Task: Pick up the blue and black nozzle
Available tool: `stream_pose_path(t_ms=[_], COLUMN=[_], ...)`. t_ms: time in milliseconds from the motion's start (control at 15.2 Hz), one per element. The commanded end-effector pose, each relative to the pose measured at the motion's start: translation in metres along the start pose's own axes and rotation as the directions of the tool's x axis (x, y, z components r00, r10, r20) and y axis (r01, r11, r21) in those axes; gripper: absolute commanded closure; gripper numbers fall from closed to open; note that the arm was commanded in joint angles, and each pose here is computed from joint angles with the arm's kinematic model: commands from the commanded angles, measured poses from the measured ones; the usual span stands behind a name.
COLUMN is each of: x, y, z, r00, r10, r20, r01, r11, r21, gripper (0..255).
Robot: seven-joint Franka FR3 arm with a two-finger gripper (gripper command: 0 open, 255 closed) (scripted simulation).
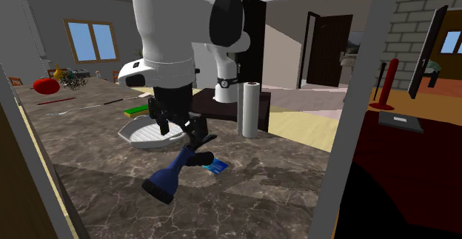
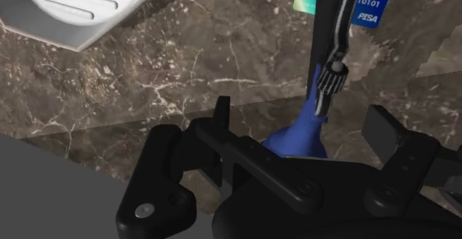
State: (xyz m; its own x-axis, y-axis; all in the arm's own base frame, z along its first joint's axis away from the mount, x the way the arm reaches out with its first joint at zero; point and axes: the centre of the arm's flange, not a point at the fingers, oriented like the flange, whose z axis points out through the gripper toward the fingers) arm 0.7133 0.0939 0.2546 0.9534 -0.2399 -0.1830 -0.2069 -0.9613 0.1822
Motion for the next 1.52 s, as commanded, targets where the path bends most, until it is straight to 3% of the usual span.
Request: stream_pose_path(t_ms=[0,660,726,1452], x=[0.025,0.036,0.036,0.034], y=[-0.011,-0.020,-0.020,-0.018], z=[0.014,0.054,0.054,0.044], r00=[1.000,1.000,1.000,1.000], r10=[0.005,0.005,0.005,0.005], r20=[0.008,0.010,0.010,0.010], r01=[-0.005,-0.005,-0.005,-0.005], r11=[1.000,1.000,1.000,1.000], r21=[-0.005,-0.006,-0.006,-0.006], gripper=[0,0,255,255])
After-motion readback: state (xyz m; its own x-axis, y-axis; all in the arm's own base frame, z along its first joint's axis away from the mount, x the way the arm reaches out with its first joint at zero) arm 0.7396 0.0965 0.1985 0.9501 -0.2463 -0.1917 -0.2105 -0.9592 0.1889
